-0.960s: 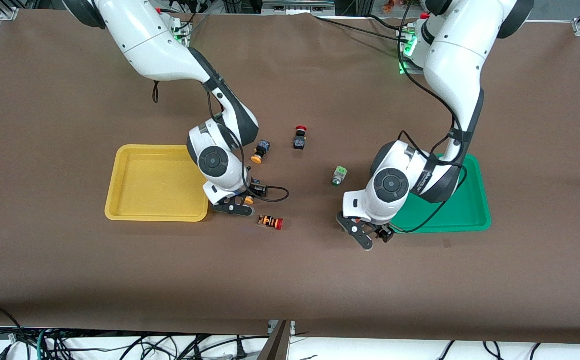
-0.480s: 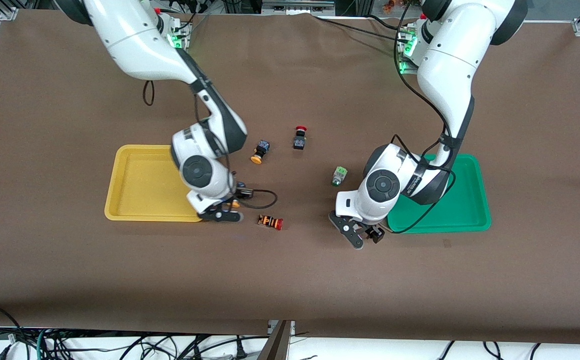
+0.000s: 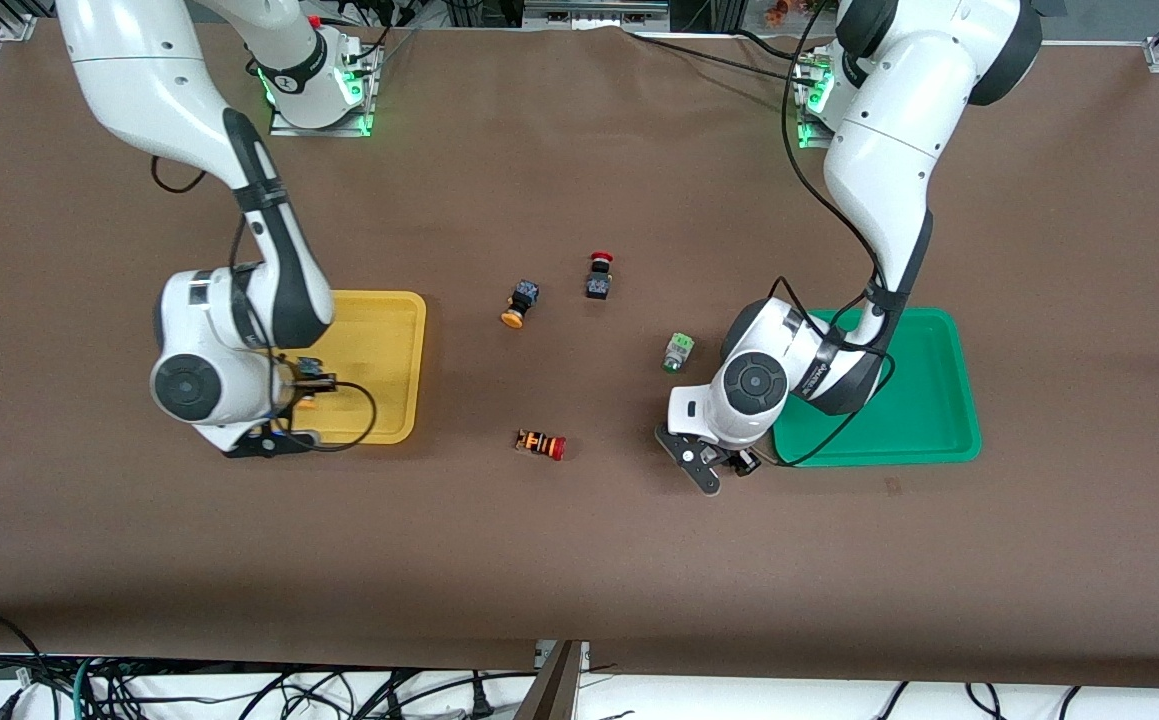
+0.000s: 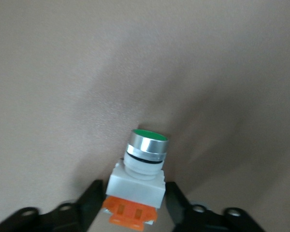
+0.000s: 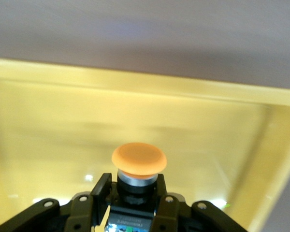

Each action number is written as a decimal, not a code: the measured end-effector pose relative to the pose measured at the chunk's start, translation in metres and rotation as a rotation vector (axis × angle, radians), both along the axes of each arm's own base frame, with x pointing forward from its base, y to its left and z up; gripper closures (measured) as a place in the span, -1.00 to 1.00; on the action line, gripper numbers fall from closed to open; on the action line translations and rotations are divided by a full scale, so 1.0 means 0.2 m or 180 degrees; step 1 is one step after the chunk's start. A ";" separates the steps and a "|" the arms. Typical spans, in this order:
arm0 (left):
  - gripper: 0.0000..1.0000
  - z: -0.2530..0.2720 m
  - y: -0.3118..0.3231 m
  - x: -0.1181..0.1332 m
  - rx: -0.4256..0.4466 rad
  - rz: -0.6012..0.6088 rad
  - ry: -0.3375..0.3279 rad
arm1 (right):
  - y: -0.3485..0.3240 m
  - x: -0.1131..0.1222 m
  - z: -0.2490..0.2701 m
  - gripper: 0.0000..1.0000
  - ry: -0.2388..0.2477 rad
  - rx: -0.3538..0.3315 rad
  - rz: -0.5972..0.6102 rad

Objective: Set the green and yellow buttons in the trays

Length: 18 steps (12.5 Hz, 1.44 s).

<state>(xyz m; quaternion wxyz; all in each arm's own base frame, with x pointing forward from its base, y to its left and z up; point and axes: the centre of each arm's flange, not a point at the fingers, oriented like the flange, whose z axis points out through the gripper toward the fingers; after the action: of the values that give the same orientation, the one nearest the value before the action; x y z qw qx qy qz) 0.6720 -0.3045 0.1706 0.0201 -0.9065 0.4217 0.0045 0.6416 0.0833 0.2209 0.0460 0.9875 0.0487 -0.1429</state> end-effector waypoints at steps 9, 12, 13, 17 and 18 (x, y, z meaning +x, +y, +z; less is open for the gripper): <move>0.17 0.44 0.70 0.18 0.0231 0.0463 0.0327 | 0.18 -0.14 0.11 -0.83 0.0032 0.0255 -0.0115; 0.17 0.29 1.13 0.11 0.0194 0.0289 0.0686 | 0.72 -0.27 0.18 -1.00 0.0058 0.0363 -0.0443; 0.17 0.25 1.23 0.07 0.0151 0.0297 0.0796 | 0.90 -0.33 0.16 -1.00 0.0055 0.0366 -0.0575; -0.55 0.42 1.21 0.03 0.0093 0.0285 0.0738 | 1.54 -0.63 -0.06 -1.00 -0.0143 0.0342 -0.1069; -0.73 0.51 1.18 0.03 0.0097 0.0309 0.0678 | 1.60 -0.67 -0.11 -1.00 -0.0157 0.0324 -0.1093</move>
<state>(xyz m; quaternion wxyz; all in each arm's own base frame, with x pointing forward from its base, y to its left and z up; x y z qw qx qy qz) 0.6775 -0.0692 0.2732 -0.0112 -0.9198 0.3769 0.1083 0.5071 0.4036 0.1997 -0.0280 0.9855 -0.1146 -0.1217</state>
